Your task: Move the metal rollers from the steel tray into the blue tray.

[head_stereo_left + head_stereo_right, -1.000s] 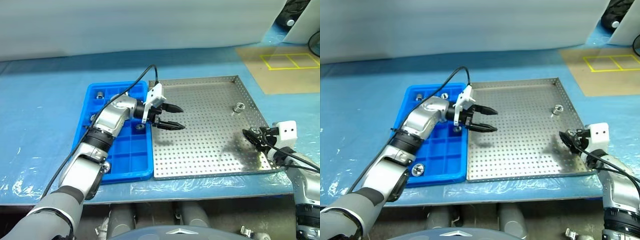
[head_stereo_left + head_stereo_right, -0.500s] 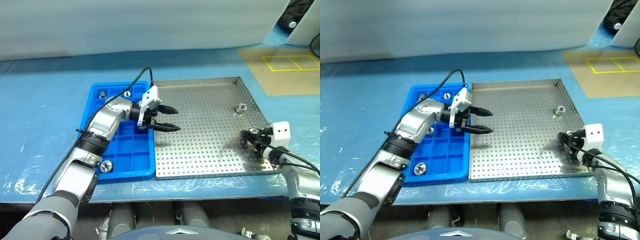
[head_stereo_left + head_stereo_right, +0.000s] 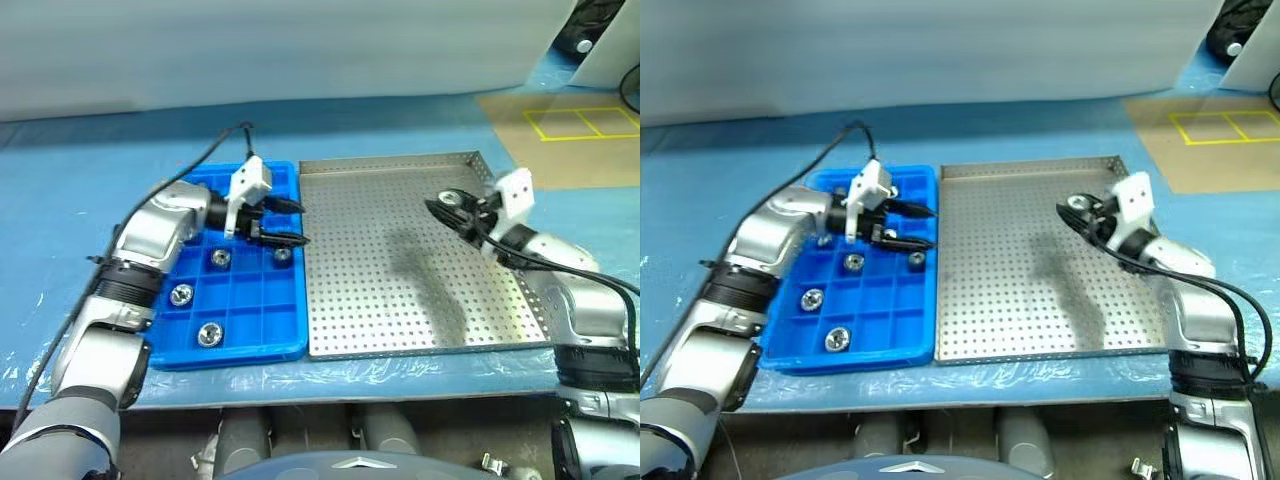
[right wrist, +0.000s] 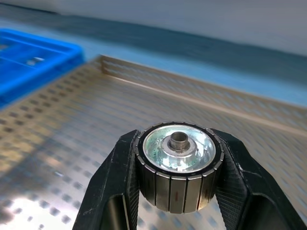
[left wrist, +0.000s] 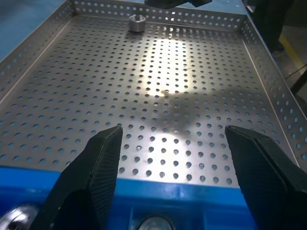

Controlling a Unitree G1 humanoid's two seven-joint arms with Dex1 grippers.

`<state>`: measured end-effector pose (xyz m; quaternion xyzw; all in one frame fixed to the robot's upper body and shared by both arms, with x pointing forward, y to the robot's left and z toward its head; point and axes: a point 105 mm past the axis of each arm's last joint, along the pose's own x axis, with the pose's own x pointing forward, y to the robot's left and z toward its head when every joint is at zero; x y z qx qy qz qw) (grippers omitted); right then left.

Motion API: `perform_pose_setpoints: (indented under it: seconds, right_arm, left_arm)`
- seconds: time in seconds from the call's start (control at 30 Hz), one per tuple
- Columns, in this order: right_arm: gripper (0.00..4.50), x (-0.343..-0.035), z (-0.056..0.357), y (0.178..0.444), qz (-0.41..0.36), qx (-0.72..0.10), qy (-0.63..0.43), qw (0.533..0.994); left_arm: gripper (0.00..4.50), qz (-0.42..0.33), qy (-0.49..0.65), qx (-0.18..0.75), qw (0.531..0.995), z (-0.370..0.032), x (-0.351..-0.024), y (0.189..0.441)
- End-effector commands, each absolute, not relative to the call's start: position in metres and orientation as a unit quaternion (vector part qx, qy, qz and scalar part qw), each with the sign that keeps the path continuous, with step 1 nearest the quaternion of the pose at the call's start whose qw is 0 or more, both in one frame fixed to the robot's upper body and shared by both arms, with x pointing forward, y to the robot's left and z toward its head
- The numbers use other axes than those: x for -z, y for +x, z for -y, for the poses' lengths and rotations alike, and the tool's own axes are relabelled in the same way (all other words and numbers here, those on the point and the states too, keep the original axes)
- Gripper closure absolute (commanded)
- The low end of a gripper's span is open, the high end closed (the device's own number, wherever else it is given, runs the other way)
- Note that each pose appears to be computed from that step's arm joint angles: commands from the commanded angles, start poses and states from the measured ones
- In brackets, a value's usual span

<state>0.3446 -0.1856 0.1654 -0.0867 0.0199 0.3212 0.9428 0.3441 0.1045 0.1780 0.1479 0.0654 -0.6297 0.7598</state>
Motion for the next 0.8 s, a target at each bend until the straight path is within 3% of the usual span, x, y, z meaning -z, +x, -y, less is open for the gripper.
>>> perform_pose_setpoints:
  seconds: [0.03, 0.33, 0.8]
  right_arm:
    - [2.83, -0.164, 0.129, 0.334, -0.025, -0.440, -0.079, 0.894]
    - [2.83, -0.149, 0.032, 0.328, -0.033, -0.609, -0.070, 0.790]
    - [2.83, -0.108, -0.019, 0.306, -0.091, -0.717, -0.057, 0.688]
  left_arm:
    - [0.90, -0.050, 0.154, 0.606, 0.779, -0.120, -0.189, 0.340]
    - [0.90, -0.086, 0.143, 0.528, 0.832, -0.159, -0.182, 0.309]
    - [0.90, -0.105, 0.123, 0.451, 0.878, -0.182, -0.177, 0.276]
